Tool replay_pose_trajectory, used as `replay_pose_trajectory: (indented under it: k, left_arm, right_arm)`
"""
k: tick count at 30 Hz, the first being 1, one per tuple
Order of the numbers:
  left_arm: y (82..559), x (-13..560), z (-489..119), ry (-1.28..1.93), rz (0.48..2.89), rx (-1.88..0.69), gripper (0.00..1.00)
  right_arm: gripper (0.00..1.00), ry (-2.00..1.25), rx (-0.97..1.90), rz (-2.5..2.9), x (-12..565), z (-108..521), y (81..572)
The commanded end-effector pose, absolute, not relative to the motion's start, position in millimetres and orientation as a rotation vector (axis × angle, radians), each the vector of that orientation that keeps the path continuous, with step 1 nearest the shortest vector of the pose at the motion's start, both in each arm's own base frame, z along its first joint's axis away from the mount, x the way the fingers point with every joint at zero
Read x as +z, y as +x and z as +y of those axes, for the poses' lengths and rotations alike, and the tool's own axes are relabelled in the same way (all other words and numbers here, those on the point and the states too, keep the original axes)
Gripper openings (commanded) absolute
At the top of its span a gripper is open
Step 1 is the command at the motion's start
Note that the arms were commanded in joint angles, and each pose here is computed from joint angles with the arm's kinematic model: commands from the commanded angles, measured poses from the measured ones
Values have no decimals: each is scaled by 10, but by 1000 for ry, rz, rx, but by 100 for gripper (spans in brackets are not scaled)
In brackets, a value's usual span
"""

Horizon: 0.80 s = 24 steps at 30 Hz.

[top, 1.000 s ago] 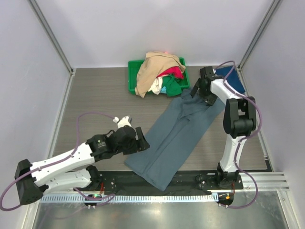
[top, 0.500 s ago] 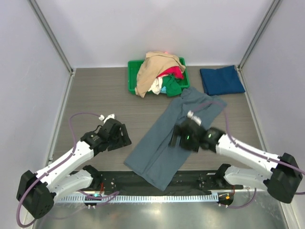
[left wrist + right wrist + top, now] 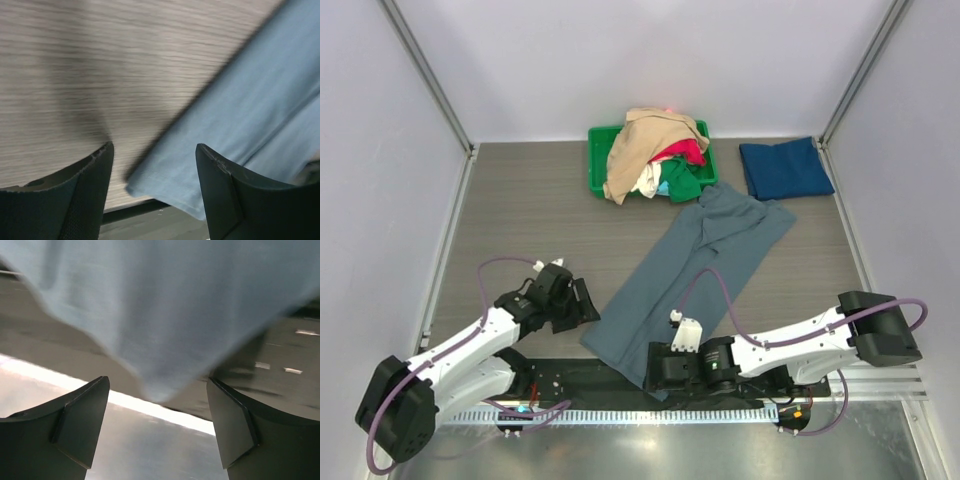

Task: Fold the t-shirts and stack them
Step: Fold the tshirt

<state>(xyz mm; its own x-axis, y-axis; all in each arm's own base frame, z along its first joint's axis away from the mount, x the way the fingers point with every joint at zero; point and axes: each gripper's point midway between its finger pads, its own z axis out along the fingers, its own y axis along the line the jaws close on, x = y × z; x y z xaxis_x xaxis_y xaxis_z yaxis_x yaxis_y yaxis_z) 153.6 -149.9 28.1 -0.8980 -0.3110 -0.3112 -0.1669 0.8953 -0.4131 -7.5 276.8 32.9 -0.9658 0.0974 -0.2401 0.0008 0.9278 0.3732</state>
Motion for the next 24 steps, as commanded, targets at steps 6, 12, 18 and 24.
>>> replay_pose_trajectory:
  k: [6, 12, 18, 24]
  left_arm:
    - [1448, 250, -1702, -353, 2669, -753, 65]
    - [1318, 248, -1753, -345, 2679, -844, 57]
    - [1155, 262, -1802, -338, 2673, -939, 46]
    - [1021, 255, -1857, -320, 2688, -996, 12]
  right_arm:
    - [73, 265, 665, 2725, 400, 2983, 71]
    - [45, 250, 671, 2731, 383, 2990, 12]
    - [9, 283, 713, 2710, 448, 2919, 21]
    - [1, 290, 649, 2661, 571, 2623, 60]
